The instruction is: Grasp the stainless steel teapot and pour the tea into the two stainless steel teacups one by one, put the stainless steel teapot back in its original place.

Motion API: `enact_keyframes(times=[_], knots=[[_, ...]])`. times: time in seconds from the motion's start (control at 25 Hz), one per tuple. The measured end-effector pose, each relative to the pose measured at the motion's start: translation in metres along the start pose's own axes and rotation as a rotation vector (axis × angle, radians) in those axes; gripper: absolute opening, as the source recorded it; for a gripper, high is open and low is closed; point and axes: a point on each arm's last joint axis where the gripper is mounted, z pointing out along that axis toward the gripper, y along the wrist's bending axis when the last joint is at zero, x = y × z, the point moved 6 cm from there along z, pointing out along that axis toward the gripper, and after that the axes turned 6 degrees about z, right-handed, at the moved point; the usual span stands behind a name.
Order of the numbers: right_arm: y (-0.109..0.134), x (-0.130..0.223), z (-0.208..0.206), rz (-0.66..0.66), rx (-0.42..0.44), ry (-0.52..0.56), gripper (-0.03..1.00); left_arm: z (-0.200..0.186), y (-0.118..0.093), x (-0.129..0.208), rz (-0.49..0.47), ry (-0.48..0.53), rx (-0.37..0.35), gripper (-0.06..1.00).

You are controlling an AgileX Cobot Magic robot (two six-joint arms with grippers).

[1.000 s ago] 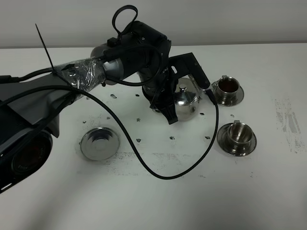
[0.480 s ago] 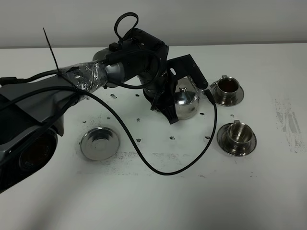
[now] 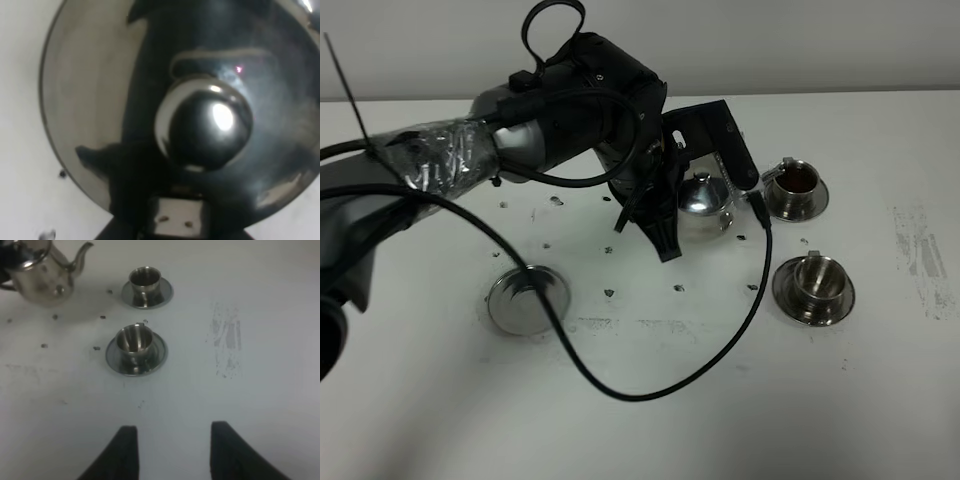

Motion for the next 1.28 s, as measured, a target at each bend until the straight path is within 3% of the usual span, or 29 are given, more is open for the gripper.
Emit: enact_keyframes(times=[0.16,0.32,0.72,1.08,1.28], knots=[[0.0,0.0,0.0,0.0,0.0,0.0,0.33,-0.01,-0.033,0.006,0.098,0.036,0.038,0.18],[0.0,0.0,0.0,0.0,0.0,0.0,0.33,-0.007,-0.046,0.005,0.215,0.067,0.022,0.18],[0.0,0.0,0.0,0.0,-0.001,0.0,0.33,0.013,-0.034,-0.006,0.499,0.138,-0.168,0.18],[0.0,0.0,0.0,0.001,-0.002,0.0,0.33,0.024,-0.027,-0.043,0.523,0.098,-0.22,0.18],[0.0,0.0,0.0,0.001,-0.002,0.0,0.33,0.022,-0.022,-0.045,0.561,0.125,-0.257,0.18]])
